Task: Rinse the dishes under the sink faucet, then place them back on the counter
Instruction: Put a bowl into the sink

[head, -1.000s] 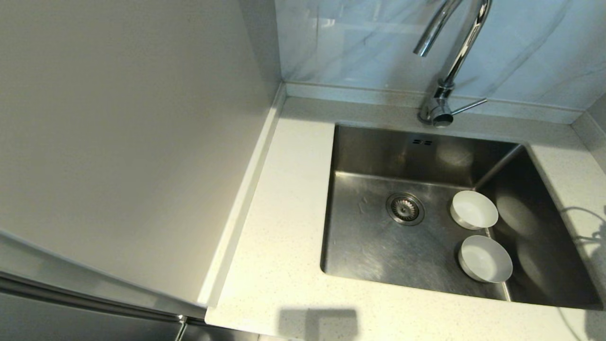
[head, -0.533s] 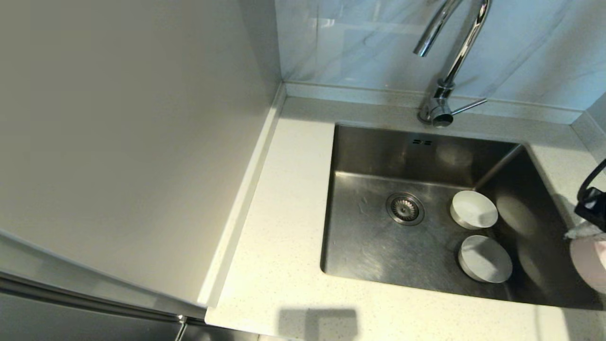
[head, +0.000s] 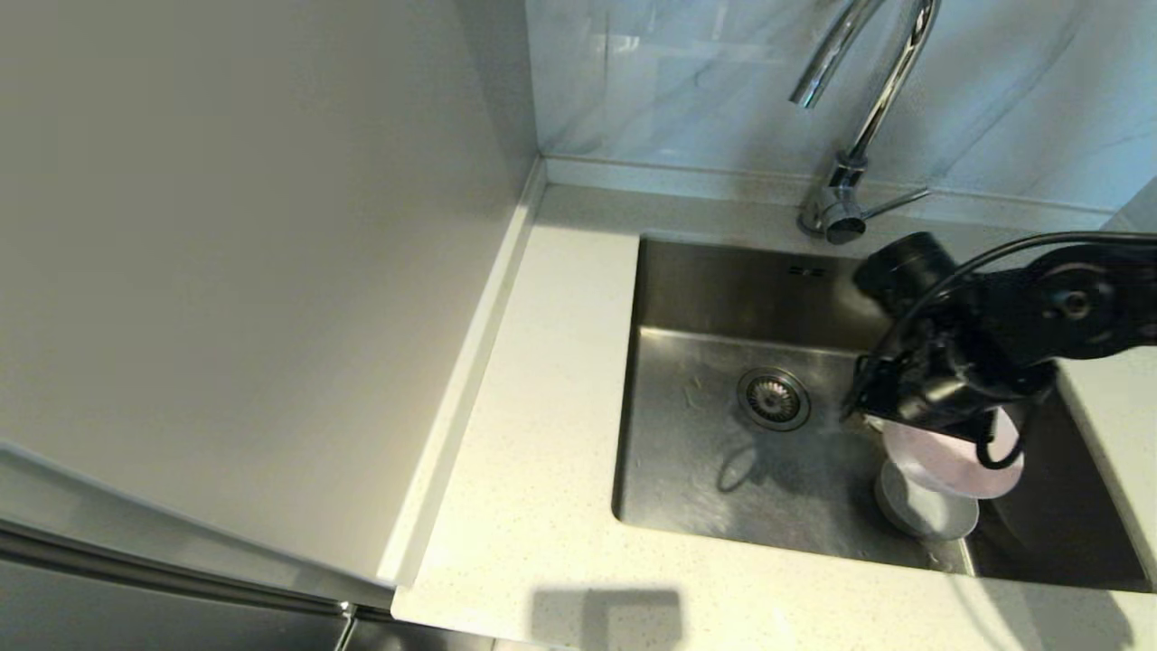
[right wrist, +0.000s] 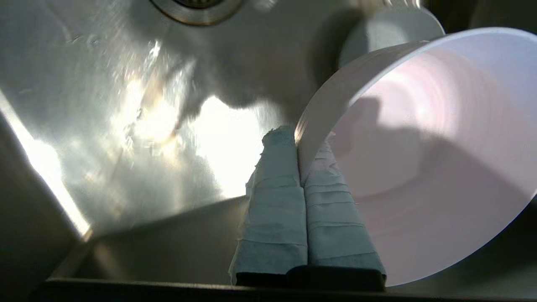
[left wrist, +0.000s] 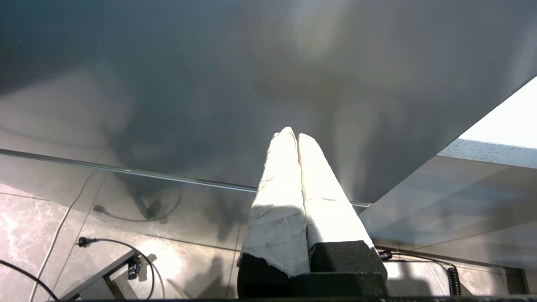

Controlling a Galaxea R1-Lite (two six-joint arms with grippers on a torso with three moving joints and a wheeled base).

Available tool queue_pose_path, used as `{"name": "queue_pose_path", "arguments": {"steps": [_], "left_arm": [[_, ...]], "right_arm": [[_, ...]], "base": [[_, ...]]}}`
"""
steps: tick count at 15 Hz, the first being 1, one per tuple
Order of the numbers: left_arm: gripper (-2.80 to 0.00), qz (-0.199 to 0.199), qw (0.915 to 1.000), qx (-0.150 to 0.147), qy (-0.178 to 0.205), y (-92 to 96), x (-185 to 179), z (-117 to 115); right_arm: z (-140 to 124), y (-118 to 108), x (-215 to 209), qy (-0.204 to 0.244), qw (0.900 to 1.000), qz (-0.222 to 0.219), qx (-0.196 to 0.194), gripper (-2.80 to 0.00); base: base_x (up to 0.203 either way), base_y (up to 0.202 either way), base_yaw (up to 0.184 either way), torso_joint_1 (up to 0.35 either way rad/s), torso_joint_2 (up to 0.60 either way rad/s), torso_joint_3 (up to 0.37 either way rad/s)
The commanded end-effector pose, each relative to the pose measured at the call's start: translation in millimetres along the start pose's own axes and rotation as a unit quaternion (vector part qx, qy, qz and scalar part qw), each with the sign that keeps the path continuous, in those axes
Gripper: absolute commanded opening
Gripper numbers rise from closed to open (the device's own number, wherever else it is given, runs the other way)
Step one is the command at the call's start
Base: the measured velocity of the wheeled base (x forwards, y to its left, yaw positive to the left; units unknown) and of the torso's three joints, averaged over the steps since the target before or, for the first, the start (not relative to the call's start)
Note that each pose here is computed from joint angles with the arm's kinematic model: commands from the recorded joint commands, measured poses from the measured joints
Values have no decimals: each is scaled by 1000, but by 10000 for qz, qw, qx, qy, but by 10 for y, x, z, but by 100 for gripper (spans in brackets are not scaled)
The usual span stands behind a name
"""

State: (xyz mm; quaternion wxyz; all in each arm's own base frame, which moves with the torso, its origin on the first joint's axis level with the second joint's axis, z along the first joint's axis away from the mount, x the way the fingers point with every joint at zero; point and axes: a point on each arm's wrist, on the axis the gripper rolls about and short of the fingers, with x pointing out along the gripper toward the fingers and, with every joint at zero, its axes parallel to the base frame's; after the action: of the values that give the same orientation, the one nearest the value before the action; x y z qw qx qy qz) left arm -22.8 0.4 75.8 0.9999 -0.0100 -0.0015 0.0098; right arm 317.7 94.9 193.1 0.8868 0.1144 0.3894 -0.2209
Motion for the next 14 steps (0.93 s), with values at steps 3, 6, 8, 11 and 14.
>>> {"name": "queue_pose_path", "arguments": {"steps": [3,6,8,11,14], "left_arm": [[-280,2,10000,0,-17,0,-2,0],[-280,2,10000,-8,-17,0,-2,0],[-280,2,10000,0,-17,0,-2,0],[-280,1,10000,-7,-17,0,-2,0],[-280,2,10000,-3,-17,0,-2,0]], "right_arm": [[-403,653,732,-12,9970,-484,-599,-280],[-472,899,1018,-53,9967,-472,-661,-280],[-502,1017,1165,-66,9967,-457,-668,-280],[-551,1098,1326,-153,9972,-422,-604,-280],[-580,1134,1431,-249,9976,-388,-525,-280]], "base": [[0,0,0,0,0,0],[0,0,0,0,0,0],[0,0,0,0,0,0],[0,0,0,0,0,0],[0,0,0,0,0,0]]}}
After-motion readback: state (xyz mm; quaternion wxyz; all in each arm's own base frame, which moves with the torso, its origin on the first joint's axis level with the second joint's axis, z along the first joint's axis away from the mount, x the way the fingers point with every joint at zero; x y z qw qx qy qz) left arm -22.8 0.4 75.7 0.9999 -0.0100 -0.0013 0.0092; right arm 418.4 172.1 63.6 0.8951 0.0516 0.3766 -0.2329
